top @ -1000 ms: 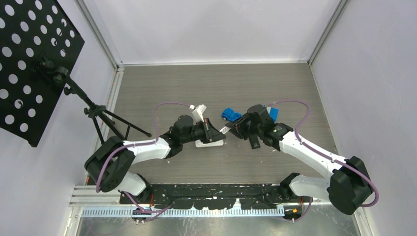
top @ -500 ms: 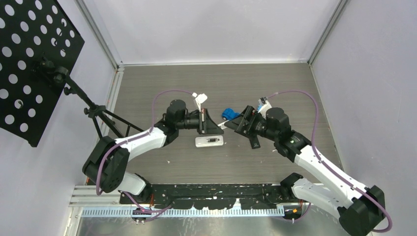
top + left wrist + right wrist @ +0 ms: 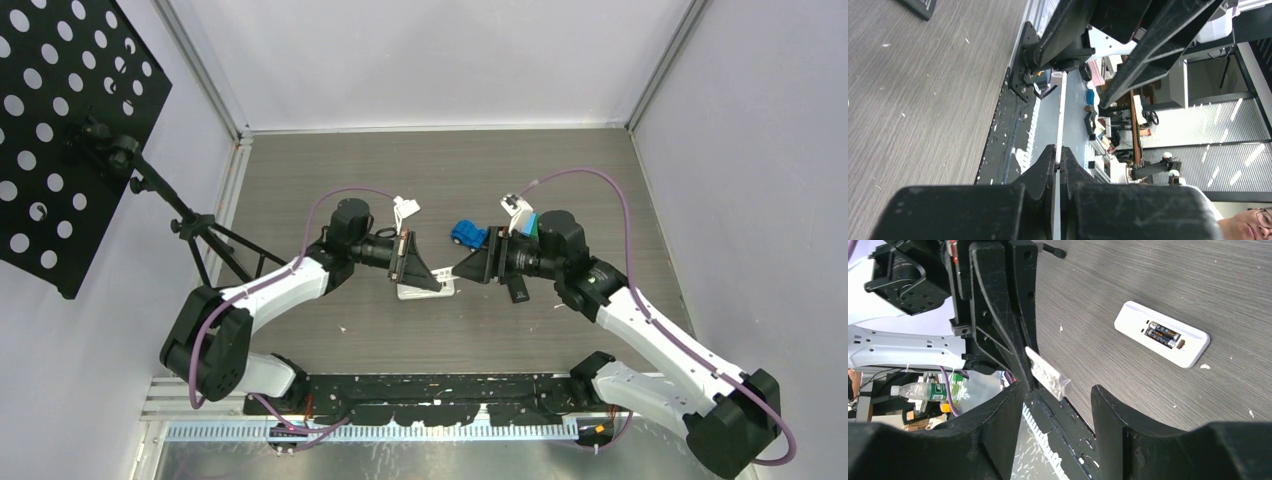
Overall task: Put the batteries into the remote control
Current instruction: Adjust the battery cover.
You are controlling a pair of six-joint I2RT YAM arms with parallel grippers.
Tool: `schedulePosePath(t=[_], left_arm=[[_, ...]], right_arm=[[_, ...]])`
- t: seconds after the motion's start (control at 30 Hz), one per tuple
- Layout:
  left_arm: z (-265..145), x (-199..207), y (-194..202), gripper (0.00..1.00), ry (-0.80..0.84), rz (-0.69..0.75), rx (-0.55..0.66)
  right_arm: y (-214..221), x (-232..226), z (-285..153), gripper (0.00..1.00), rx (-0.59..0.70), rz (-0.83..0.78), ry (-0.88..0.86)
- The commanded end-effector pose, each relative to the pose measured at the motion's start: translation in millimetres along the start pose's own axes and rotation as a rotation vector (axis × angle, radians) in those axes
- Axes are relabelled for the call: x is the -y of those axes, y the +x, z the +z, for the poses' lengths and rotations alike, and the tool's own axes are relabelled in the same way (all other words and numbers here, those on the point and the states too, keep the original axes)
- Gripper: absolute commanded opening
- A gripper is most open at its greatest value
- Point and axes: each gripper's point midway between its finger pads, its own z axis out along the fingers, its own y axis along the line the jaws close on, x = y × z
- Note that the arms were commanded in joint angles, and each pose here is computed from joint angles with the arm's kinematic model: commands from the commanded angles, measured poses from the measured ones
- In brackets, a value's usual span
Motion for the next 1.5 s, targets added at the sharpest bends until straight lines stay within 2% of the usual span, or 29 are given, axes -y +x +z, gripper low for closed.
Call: schedulePosePath(t=[0.0,0.27,0.4,0.47,0.6,0.7,1.0,1.17,1.27,1.3,1.33,1.4,1.47], left_arm=[[-4.9,17.3,3.0,0.0,0.032,0.054,-0.039],[-4.1,14.4,2.8,0.0,0.02,0.024,-0.041],[-4.2,15.1,2.6,0.0,0.023,0.024,-0.042],[-4.2,16.0,2.1,0.0,0.025,0.027,-0.04],[-4.7,17.0,2.8,0.0,0.027,0.031,-0.04],[-5.0,17.5,3.0,0.0,0.028,0.036,-0.038],[-5.5,18.2,3.3,0.0,0.025,0.029,-0.036],[-5.9,14.6,-2.2,0.0,0.004,0.017,-0.017],[-7.0,13.4,-6.6,0.0,-0.007,0.016,0.0],[-7.5,13.1,-7.7,0.06,-0.009,0.014,0.004],[-8.0,12.3,-8.9,0.19,-0.014,0.011,0.01],[-10.6,10.6,-12.1,0.35,-0.029,0.011,0.03],[-15.6,7.3,-17.1,0.56,-0.059,0.016,0.068]], right_arm=[[-13.7,-17.0,5.5,0.56,0.004,-0.072,-0.077],[-2.6,-34.4,6.1,0.45,-0.045,-0.073,-0.21],[-2.6,-41.7,3.2,0.43,-0.048,-0.089,-0.248],[1.0,-31.0,5.3,0.45,-0.062,-0.078,-0.196],[1.3,-6.5,11.2,0.56,-0.05,-0.067,-0.076],[2.9,-2.4,15.1,0.58,-0.061,-0.058,-0.068],[0.1,-39.7,9.2,0.33,-0.069,-0.043,-0.258],[1.4,-46.9,5.4,0.11,-0.078,-0.038,-0.289],[1.1,-45.2,6.3,0.01,-0.079,-0.029,-0.28],[1.2,-43.3,7.3,0.0,-0.078,-0.024,-0.271],[0.4,-40.9,8.6,0.0,-0.073,-0.021,-0.259],[-1.4,-34.5,11.8,0.0,-0.061,-0.012,-0.225],[-1.9,-25.3,16.2,0.0,-0.055,0.001,-0.183]])
